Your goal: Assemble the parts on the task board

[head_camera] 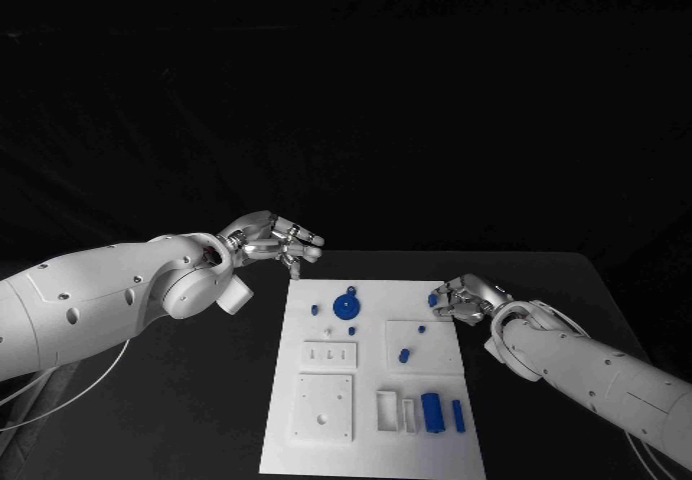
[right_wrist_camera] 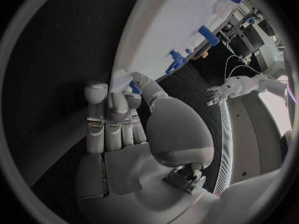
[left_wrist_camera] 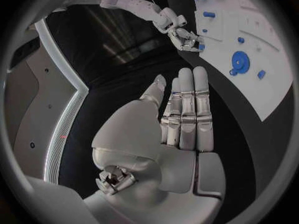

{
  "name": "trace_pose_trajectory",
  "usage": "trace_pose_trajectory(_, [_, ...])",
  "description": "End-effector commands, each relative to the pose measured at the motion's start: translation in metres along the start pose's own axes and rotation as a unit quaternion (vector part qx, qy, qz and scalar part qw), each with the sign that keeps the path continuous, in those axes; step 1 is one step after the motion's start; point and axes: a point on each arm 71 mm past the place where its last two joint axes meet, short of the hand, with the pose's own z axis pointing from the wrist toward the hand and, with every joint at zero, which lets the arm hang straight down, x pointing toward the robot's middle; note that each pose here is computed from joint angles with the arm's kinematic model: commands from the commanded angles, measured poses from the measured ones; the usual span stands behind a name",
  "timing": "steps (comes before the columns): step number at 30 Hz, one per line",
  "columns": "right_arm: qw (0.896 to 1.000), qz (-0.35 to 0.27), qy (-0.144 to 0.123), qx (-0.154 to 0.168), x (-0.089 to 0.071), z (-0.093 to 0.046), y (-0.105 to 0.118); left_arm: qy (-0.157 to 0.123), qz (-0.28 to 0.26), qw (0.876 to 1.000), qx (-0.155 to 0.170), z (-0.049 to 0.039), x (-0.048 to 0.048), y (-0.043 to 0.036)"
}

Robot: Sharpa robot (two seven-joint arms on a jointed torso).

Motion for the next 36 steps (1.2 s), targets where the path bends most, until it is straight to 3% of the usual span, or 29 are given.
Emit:
trace_pose_trajectory(1, [1.0,-0.007,-0.003,0.016,0.0033,-0.0001,-0.0021,0.01,0.001,1.0,0.003,0.0004,0.0023,-0.0012])
trace_pose_trajectory(36, [1.0,-0.006,0.0,0.008,0.0063,0.0043,0.0051,0.014,0.001,1.0,-0.003,0.0006,0.0035,-0.001])
